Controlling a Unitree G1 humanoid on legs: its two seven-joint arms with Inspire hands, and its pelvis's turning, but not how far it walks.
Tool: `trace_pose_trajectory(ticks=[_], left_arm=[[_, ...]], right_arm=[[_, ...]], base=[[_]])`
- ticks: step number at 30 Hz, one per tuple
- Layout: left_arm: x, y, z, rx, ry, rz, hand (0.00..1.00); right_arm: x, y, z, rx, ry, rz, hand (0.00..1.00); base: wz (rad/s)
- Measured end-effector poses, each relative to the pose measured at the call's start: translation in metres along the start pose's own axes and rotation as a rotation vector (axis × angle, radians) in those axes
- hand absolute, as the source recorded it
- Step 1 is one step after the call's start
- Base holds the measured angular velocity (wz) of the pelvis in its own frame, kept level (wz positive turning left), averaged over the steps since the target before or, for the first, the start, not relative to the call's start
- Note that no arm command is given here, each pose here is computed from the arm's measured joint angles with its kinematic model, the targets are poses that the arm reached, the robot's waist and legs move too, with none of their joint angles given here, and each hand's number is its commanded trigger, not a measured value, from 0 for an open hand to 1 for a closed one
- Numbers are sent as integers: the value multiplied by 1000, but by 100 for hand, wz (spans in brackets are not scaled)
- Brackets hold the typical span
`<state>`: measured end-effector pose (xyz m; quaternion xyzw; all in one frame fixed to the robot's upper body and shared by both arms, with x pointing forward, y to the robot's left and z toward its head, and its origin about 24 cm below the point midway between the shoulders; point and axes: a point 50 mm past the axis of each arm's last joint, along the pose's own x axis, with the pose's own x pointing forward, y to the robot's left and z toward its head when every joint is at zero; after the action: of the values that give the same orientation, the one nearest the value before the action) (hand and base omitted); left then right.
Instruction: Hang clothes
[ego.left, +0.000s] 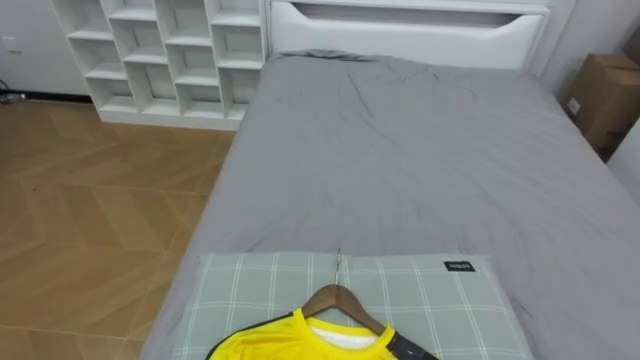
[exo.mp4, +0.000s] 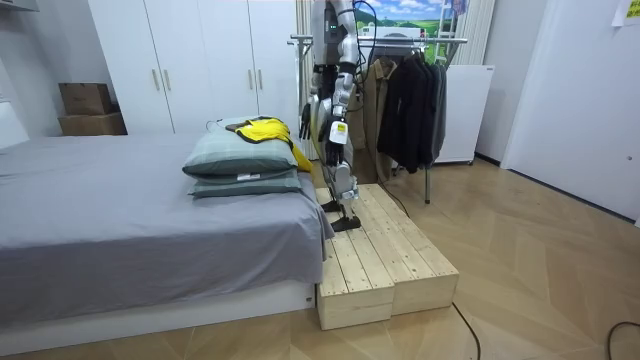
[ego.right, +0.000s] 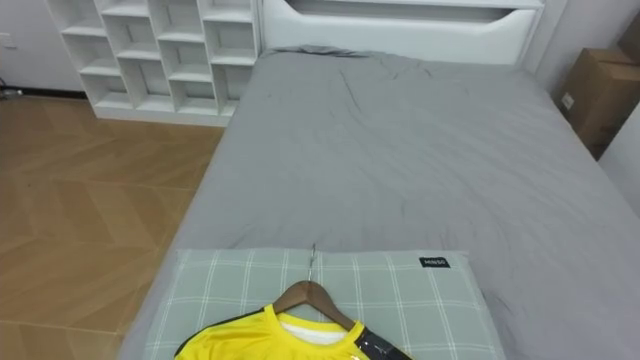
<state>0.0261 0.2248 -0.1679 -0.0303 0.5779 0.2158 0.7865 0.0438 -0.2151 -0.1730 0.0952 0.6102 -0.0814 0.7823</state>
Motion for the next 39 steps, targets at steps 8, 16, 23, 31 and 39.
trace_pose_trajectory(ticks=[8, 16, 23, 31, 39], left_arm=[[0, 4, -7, -48, 30, 36, 0], [-1, 22, -8, -102, 45, 208, 0], [-3, 41, 12, -150, -37, 452, 0], [-7, 46, 32, -24, -157, 626, 0], [-22, 48, 88, 2, -478, 726, 0]], right_arm=[[0, 0, -1, 1, 5, -1, 0], [0, 0, -2, 5, 19, -3, 0], [0, -1, 0, 14, 15, -20, 0], [0, -1, 1, 14, 15, -26, 0], [0, -4, 6, -45, 1, -28, 0]], base=[[0], [4], [1], [4], [4]])
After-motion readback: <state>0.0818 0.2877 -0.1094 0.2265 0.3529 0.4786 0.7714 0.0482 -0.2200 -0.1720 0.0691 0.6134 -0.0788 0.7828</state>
